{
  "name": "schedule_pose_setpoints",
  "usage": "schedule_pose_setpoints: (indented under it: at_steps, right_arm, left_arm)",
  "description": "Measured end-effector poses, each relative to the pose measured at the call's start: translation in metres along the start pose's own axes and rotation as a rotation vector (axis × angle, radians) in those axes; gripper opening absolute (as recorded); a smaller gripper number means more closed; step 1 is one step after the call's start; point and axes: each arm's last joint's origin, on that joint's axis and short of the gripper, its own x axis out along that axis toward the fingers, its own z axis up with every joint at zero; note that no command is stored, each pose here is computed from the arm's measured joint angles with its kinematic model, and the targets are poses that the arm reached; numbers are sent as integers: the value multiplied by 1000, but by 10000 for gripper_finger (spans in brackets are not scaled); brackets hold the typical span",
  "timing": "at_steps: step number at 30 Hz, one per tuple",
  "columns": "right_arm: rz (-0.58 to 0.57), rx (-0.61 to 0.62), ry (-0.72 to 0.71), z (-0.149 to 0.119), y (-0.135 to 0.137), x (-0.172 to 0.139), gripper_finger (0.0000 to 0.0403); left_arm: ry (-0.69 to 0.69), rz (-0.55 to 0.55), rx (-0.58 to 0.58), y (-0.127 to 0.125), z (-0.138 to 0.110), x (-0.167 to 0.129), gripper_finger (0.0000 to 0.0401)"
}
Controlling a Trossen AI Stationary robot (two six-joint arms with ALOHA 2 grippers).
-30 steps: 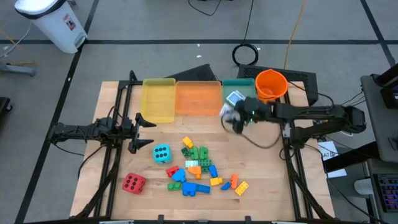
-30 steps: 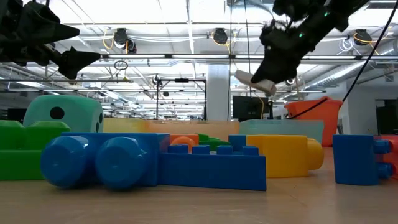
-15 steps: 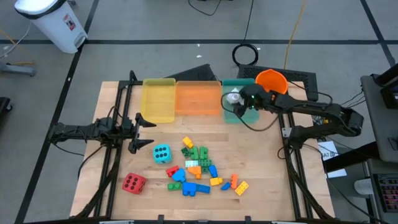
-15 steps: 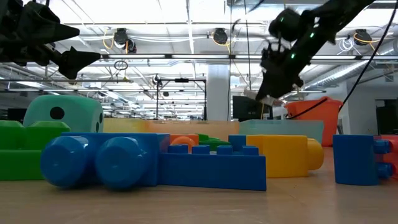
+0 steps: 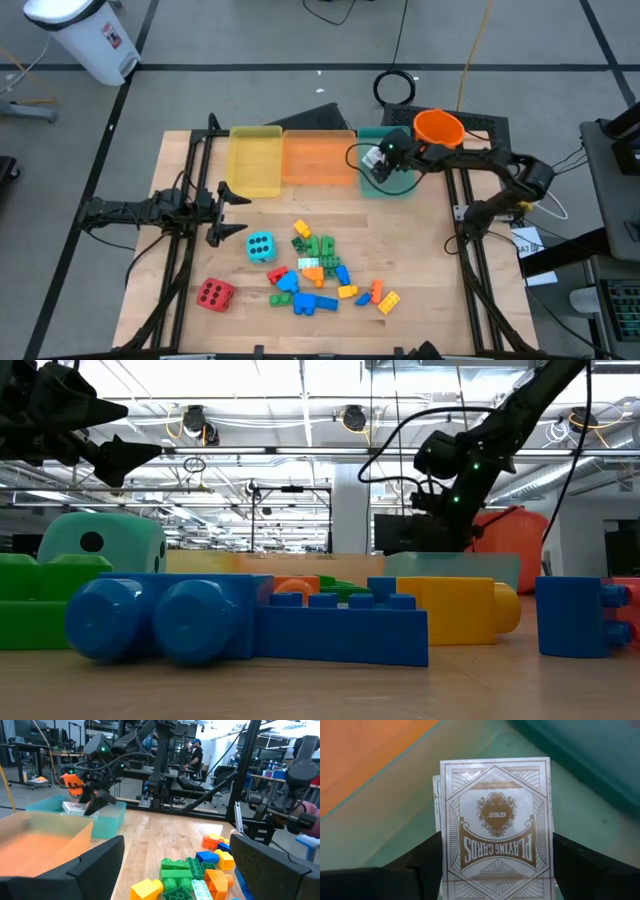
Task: Pick & Place Toys
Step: Put the brown game card into the green bin, then put the blue dice into the yellow bin
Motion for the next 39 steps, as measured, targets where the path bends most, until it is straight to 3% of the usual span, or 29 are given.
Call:
schedule_pose_setpoints:
  at_steps: [11,20,30,39]
  right_arm:
    - [11,-62,-36,3,2,-5,339]
    - [18,-62,-67,6,3,-14,339]
    - [184,-180,-249,-2,32,-112,316]
    - [563,-337,-416,-55,66,-192,245]
  left_arm:
    - [0,0,0,0,0,0,365]
    - [0,0,0,0,0,0,365]
    - [0,0,0,0,0,0,365]
    - [0,0,0,0,0,0,365]
